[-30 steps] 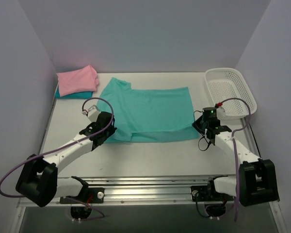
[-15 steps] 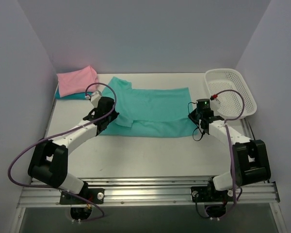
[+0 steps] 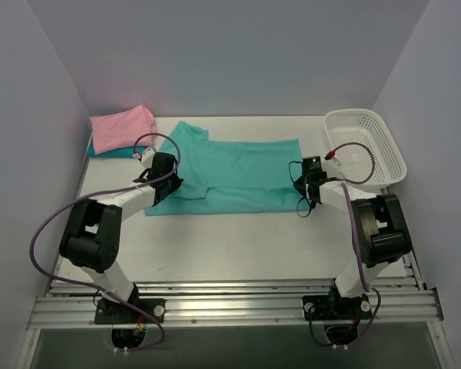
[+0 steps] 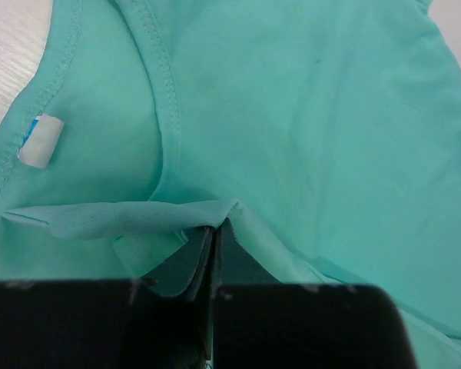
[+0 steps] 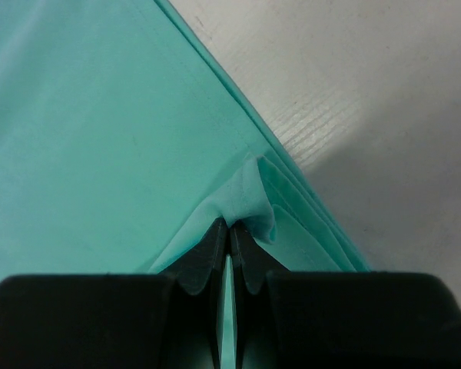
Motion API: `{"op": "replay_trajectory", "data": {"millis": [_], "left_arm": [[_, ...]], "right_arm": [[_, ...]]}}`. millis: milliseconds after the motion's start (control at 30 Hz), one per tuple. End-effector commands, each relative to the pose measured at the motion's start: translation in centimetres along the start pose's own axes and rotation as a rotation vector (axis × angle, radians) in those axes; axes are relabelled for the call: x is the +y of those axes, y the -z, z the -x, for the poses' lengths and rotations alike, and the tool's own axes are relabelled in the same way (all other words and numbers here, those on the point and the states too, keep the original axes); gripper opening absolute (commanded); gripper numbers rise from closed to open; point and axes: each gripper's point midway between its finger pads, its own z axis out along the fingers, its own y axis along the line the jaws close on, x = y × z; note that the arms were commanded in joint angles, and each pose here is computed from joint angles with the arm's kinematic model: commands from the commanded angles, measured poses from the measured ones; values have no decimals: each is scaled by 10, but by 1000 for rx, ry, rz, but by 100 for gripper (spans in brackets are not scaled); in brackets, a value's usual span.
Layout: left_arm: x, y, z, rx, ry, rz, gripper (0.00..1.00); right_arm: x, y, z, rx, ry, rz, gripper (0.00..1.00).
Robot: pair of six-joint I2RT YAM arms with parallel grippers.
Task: Fold and stack the t-shirts
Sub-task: Fold the tshirt
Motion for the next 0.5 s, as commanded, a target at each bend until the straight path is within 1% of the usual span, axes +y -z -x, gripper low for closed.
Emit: {"op": "replay_trajectory", "data": {"millis": [0, 267, 467], "left_arm": [[-22, -11, 20, -36, 26, -77, 2], [-11, -38, 9, 0, 27, -44, 2], [-8, -53, 10, 10, 26, -35, 2]], "right_arm": [[8, -5, 13, -60, -14, -17, 0], [2, -17, 13, -77, -10, -62, 0], [0, -23, 16, -89, -3, -92, 0]]}}
